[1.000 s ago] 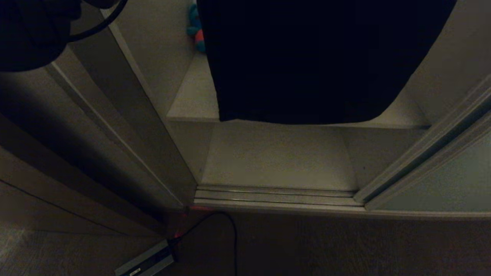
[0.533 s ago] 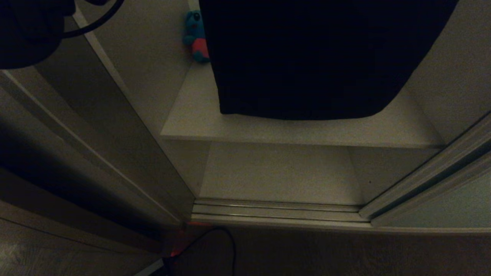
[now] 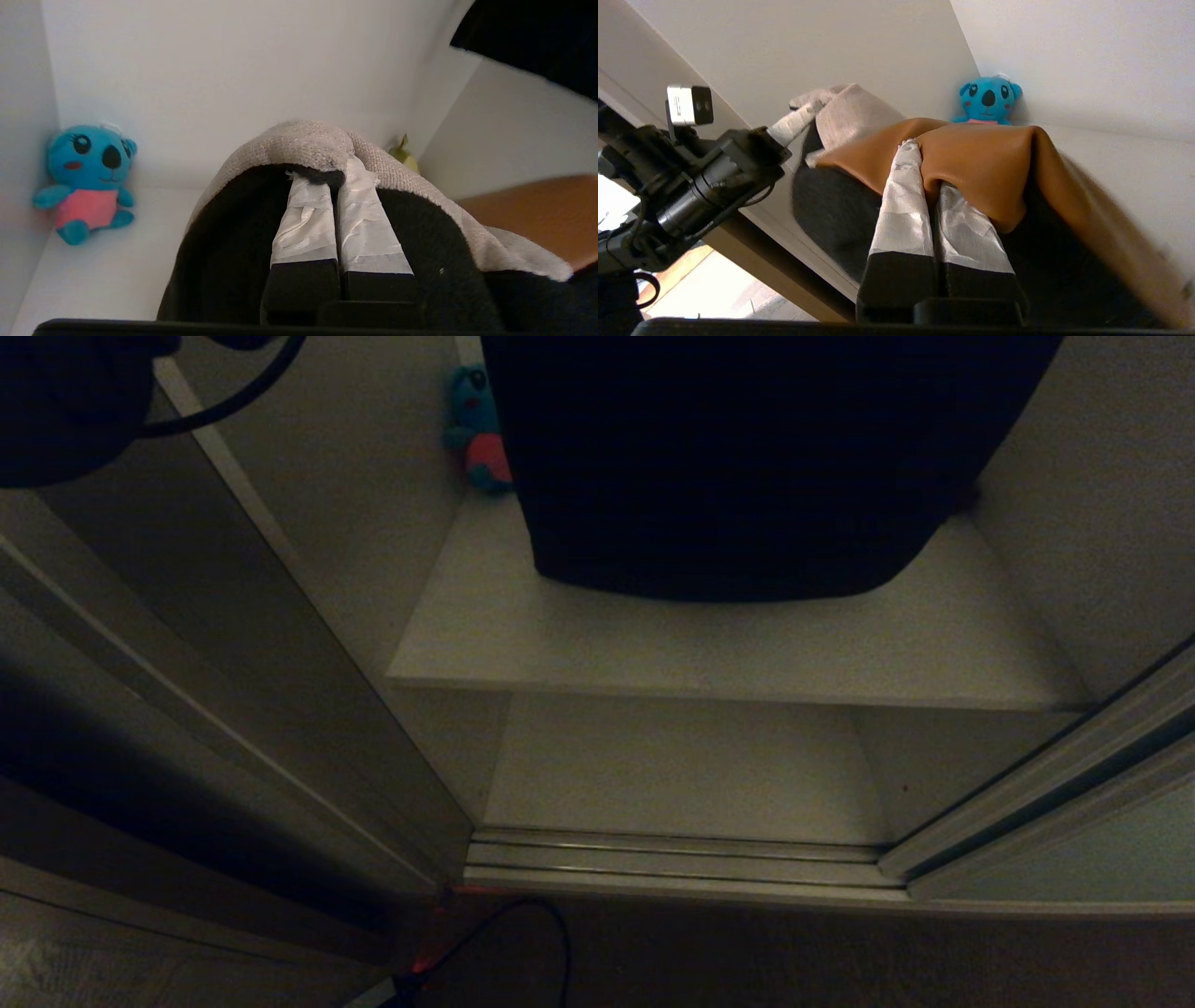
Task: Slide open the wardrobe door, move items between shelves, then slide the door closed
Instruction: Place the pillow on the higher shelf
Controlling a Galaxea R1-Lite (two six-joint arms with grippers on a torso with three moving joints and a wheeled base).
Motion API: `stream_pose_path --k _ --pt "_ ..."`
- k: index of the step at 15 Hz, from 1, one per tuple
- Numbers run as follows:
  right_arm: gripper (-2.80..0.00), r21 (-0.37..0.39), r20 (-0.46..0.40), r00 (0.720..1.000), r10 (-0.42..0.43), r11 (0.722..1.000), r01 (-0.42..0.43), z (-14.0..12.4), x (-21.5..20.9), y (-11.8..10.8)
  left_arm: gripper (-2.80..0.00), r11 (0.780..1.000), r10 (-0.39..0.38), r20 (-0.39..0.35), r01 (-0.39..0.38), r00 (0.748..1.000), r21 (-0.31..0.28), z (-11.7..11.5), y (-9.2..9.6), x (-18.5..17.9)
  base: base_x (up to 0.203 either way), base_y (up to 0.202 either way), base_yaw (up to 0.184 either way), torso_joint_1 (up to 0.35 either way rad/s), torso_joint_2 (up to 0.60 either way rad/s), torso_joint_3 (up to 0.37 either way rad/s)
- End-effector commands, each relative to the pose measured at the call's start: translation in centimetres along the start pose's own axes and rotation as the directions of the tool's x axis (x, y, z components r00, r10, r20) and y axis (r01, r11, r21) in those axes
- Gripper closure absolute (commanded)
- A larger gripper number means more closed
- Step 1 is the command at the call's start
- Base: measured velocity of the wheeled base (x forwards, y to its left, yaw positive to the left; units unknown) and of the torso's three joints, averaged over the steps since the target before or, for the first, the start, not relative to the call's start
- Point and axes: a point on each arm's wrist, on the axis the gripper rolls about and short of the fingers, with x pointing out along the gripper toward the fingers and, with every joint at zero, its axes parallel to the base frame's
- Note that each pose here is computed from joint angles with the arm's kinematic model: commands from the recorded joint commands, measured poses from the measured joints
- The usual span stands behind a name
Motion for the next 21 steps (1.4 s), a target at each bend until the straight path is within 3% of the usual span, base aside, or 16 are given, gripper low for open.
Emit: stream_pose_path --k 1,4,10,16,18,21 --pt "0.0 -0.001 0.002 1.0 0.007 1.0 -0.007 0.3 -0.3 0.5 0.0 1.0 0.001 0.002 -0.001 1.0 -0.005 0.6 -0.1 -0.2 0.0 0.0 0.0 0.0 0.0 0.0" --pt "0.0 0.016 -0.015 1.0 0.0 1.0 0.0 0.5 -0.9 1.2 0.0 1.0 -0.004 -0.016 0.004 1.0 -0.007 1.6 0.0 -0.9 0.0 0.0 0.0 0.0 0.0 0.0" --pt "0.0 0.044 -0.044 0.999 -0.019 0.999 0.021 -0.5 -0.7 0.4 0.0 1.0 0.001 -0.036 -0.002 0.999 -0.031 0.7 -0.1 -0.7 0.0 0.0 0.0 0.0 0.0 0.0" --pt "0.0 0.108 -0.125 0.99 -0.064 0.991 0.078 -3.5 -1.8 -0.6 0.0 0.999 -0.007 -0.153 0.002 0.988 -0.037 -2.0 0.3 -2.5 0.0 0.0 0.0 0.0 0.0 0.0" --pt "0.0 0.097 -0.113 0.992 -0.061 0.993 0.072 -3.7 -1.8 -0.7 0.0 0.999 -0.009 -0.174 0.002 0.985 -0.038 -2.5 0.4 -2.9 0.0 0.0 0.0 0.0 0.0 0.0" --pt "0.0 0.137 -0.166 0.982 -0.087 0.984 0.11 -5.7 -2.9 -1.0 0.0 1.0 -0.014 -0.274 0.007 0.962 -0.027 -4.8 0.8 -4.7 0.0 0.0 0.0 0.0 0.0 0.0"
